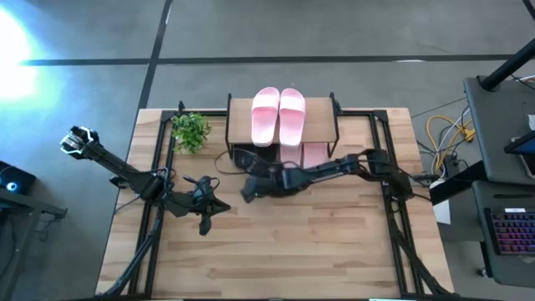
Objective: Pick and place slides into the shelf
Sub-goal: Move the pair of slides from the middle of the table to under the shelf
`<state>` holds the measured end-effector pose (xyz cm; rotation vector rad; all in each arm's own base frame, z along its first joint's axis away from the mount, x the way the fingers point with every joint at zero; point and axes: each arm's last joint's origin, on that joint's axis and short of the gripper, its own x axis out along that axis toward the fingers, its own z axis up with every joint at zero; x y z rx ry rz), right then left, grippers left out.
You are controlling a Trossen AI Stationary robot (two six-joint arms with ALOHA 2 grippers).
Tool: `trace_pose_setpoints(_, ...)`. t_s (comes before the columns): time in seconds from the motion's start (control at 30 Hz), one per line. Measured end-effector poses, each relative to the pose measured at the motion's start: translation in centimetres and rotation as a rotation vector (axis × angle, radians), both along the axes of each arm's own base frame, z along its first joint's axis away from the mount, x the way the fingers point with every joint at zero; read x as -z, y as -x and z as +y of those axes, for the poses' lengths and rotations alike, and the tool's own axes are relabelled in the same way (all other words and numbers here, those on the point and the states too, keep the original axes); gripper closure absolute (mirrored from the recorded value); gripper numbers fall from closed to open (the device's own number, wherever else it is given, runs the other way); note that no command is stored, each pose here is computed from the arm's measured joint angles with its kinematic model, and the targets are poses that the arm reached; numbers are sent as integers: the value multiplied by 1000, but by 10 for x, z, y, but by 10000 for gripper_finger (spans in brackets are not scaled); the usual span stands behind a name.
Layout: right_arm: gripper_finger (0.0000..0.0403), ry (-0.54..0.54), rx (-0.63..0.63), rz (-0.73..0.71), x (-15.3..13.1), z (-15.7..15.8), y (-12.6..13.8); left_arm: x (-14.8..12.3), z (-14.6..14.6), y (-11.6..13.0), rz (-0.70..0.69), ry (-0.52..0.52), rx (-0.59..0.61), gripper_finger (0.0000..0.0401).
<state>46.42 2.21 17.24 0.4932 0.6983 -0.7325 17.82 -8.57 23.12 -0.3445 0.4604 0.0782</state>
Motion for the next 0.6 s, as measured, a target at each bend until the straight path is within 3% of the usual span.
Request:
trace_pose_setpoints(0.13, 394, -17, 93, 168, -16, 18, 29, 0, 0, 0, 1, 0, 0, 401)
trace_pose_setpoints(0.27, 394, -120, 162, 302, -5, 23, 57, 0, 0, 0, 2, -1, 0, 401)
trace_pose_setpoints(0.4, 394, -238, 207, 298, 14, 14, 74, 0, 0, 0, 0, -1, 0, 401)
trace_pose_setpoints(0.6, 394, -250, 257, 246, 37, -17, 80, 0, 0, 0, 0, 0, 0, 401)
